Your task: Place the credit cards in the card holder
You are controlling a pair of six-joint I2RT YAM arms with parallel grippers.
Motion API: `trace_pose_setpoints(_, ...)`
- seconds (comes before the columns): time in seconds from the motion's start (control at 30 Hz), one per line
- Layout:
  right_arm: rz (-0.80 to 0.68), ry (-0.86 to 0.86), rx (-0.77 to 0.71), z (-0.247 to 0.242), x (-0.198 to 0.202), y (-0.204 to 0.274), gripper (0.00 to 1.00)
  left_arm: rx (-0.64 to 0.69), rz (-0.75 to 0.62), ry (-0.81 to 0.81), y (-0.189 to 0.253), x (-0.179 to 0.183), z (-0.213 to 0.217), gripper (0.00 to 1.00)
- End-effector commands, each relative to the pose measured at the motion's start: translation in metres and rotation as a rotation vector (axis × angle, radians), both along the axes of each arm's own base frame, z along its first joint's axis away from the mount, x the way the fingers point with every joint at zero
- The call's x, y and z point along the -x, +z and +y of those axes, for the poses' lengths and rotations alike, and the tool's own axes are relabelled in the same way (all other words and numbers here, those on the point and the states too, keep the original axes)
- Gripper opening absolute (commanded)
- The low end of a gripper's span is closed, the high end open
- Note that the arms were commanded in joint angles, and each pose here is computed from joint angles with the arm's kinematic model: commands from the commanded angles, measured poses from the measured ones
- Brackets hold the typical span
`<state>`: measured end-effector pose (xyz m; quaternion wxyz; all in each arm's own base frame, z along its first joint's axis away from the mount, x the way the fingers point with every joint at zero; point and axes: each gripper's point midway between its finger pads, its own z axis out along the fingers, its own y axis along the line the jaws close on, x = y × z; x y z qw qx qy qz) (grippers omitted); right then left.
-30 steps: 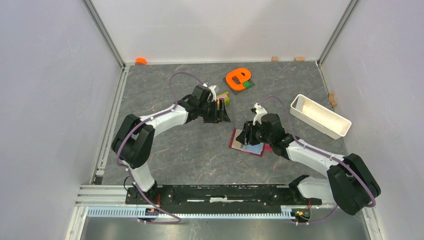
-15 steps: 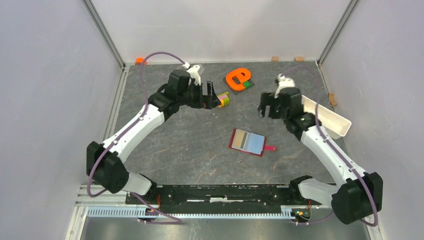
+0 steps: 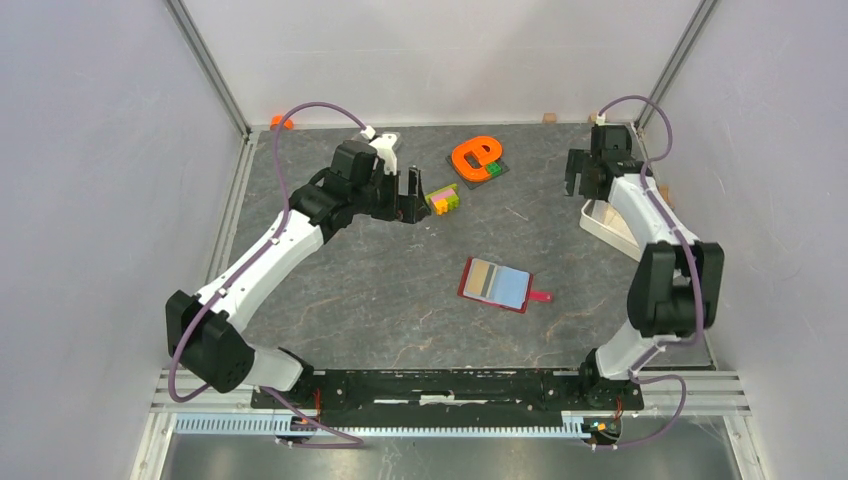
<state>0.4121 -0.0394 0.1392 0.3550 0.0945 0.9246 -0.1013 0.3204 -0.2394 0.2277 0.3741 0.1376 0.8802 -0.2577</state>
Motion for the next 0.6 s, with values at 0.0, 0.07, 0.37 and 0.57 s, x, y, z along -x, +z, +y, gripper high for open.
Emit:
trace_pose_setpoints(0.0,0.042,-0.050,0.033,-0.029,-0.025,-0.010,0.98,0.012,-0.067,-0.022,0.020,-0.001,0.002,1.00)
trace_pose_setpoints(0.07,0.062,-0.044,0.014,-0.030,-0.032,-0.021,0.98,0.017,-0.061,-0.026,0.019,0.000,0.000,1.00)
trace_pose_setpoints(0.37,0.161,-0.085,-0.024,-0.031,-0.031,-0.070,0.98,0.024,-0.051,-0.035,0.017,0.000,-0.002,1.00)
trace_pose_setpoints(0.57,0.184,-0.083,-0.078,-0.024,-0.032,-0.088,0.98,0.033,-0.041,-0.044,0.016,0.002,-0.005,1.00)
